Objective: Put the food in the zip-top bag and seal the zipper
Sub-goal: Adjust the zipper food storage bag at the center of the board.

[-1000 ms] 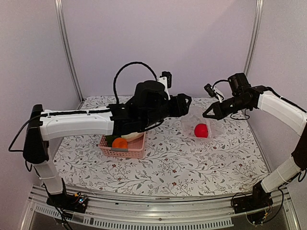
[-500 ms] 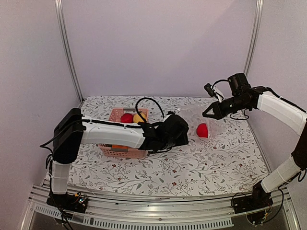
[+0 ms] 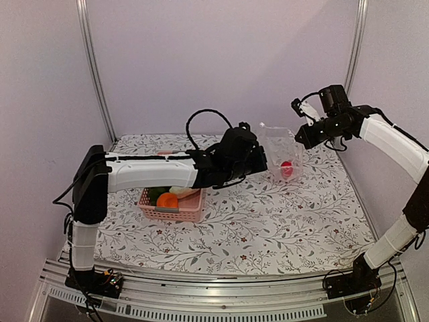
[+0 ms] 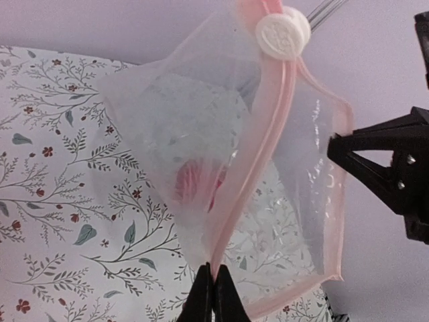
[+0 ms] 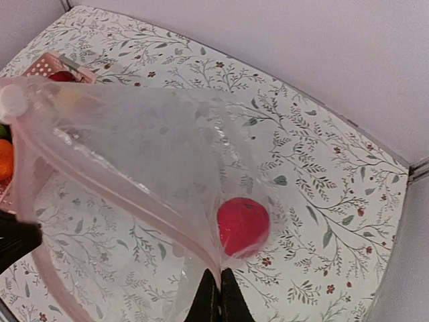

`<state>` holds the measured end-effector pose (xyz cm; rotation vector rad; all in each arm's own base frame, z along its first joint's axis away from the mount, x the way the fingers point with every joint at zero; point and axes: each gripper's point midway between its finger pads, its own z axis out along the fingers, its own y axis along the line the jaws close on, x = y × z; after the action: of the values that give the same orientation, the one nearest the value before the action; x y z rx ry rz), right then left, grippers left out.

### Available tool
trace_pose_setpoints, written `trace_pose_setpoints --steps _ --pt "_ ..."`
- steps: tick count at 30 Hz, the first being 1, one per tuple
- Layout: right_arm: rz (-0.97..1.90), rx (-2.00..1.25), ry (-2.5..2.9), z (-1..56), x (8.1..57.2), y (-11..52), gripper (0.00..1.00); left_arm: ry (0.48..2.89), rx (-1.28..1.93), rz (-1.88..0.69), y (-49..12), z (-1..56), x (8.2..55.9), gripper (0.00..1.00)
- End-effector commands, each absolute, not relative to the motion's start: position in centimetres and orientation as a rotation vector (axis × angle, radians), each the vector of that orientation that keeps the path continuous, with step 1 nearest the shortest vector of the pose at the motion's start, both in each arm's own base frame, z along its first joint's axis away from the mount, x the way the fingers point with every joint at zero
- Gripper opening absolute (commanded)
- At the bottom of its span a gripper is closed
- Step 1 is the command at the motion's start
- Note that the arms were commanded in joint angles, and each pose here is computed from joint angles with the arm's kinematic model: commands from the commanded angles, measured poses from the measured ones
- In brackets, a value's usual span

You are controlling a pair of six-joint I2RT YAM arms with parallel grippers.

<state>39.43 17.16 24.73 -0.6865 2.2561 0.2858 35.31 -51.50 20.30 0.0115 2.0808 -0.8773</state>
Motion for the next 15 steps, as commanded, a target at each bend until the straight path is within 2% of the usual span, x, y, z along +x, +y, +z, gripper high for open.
trace_pose_setpoints --steps 1,5,8,11,15 --pt "-0.102 -0.569 2.188 28.5 41.9 12.1 0.00 1.922 0.088 -0.944 -52.5 27.5 32.3 0.00" --pt "-0.034 -0.560 2.186 28.8 41.3 12.7 0.00 2.024 0.026 -0.973 -52.4 23.7 34.2 0.00" --pt "-0.068 -0.519 2.167 29.5 41.7 12.2 0.00 2.026 0.014 -0.968 -52.7 23.3 34.8 0.00" --pt "-0.125 -0.459 2.103 31.9 42.4 11.2 0.00 1.988 0.026 -0.950 -53.3 24.2 35.6 0.00" --pt "-0.155 -0.433 2.040 34.7 42.8 10.8 0.00 1.887 0.088 -0.999 -55.0 28.3 36.8 0.00"
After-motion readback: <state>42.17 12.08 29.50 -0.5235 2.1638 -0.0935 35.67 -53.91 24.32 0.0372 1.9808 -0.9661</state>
